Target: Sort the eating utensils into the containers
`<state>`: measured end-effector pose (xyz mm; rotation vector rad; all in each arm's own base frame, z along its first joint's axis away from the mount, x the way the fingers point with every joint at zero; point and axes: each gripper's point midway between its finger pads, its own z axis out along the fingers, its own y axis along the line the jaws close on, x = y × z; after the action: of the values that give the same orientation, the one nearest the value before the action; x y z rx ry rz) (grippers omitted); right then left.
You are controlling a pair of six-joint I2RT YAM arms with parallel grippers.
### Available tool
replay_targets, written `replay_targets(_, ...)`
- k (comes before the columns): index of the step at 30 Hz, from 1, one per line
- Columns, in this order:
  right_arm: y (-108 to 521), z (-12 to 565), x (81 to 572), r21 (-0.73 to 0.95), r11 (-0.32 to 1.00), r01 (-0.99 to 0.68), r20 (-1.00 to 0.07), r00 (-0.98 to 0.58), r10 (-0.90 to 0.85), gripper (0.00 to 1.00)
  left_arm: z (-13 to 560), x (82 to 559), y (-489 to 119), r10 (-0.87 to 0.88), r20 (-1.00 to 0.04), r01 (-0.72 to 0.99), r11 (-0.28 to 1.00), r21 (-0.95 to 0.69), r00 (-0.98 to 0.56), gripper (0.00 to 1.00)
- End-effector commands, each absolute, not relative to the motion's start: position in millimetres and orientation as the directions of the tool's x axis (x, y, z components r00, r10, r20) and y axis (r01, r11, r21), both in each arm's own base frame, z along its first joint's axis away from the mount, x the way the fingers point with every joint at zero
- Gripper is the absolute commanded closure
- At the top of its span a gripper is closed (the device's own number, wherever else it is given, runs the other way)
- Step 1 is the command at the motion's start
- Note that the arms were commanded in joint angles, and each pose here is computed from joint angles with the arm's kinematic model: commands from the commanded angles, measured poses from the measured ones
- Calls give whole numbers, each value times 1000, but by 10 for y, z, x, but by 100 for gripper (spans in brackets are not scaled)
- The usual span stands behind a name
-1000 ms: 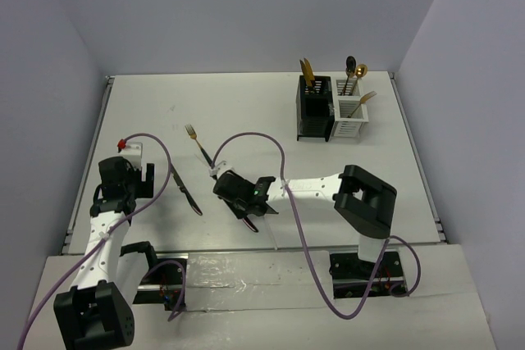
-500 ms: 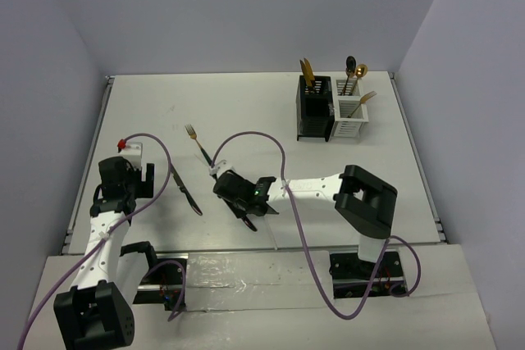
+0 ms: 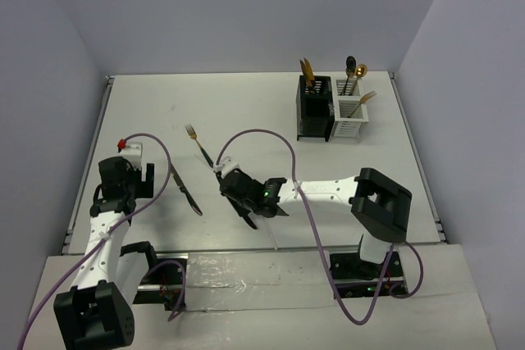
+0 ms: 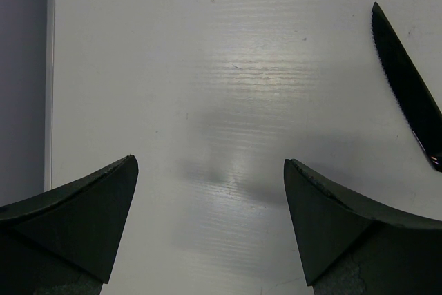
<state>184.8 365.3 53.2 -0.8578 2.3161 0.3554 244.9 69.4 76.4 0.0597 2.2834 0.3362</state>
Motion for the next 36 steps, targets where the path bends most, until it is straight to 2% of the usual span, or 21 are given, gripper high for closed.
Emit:
replay_targets(1, 3762, 933, 1922, 69, 751, -657, -744, -535, -399, 100, 872, 2533, 698, 148, -758, -75, 965, 252, -636, 3)
replay_targets(8, 3694, 1577, 2056, 91, 772, -629, -855, -447, -263, 100, 869, 2532, 698, 148, -757, -75, 965, 251, -637, 3)
replay_targets(15, 3326, 2967, 2590, -28, 840, -542, -984, -132, -118, 100, 913, 2566, 671, 155, -757, -55, 968, 244, -634, 3)
replay_targets(17, 3206, 3432, 2765, -41, 853, -520, -998, -28, -64, 100, 966, 2594, 666, 164, -756, -44, 968, 247, -633, 3)
replay_targets(22, 2639, 4085, 3458, -53, 920, -389, -984, 176, 18, 100, 1119, 2665, 654, 192, -761, -16, 966, 257, -619, 3)
replay_targets(30, 1918, 4085, 4590, -60, 974, -217, -948, 318, 13, 100, 1287, 2822, 699, 218, -761, -6, 960, 280, -611, 4)
replay_targets(33, 1677, 3942, 5070, -52, 984, -173, -945, 326, 8, 100, 1336, 2895, 720, 223, -766, -11, 958, 287, -603, 4)
replay_targets(34, 1667, 3703, 5273, -60, 984, -165, -957, 290, -9, 100, 1359, 2915, 727, 225, -768, -13, 957, 290, -599, 4)
replay_targets(36, 1504, 3733, 5505, -60, 989, -137, -951, 307, -16, 100, 1402, 2970, 749, 223, -772, -22, 956, 293, -595, 4)
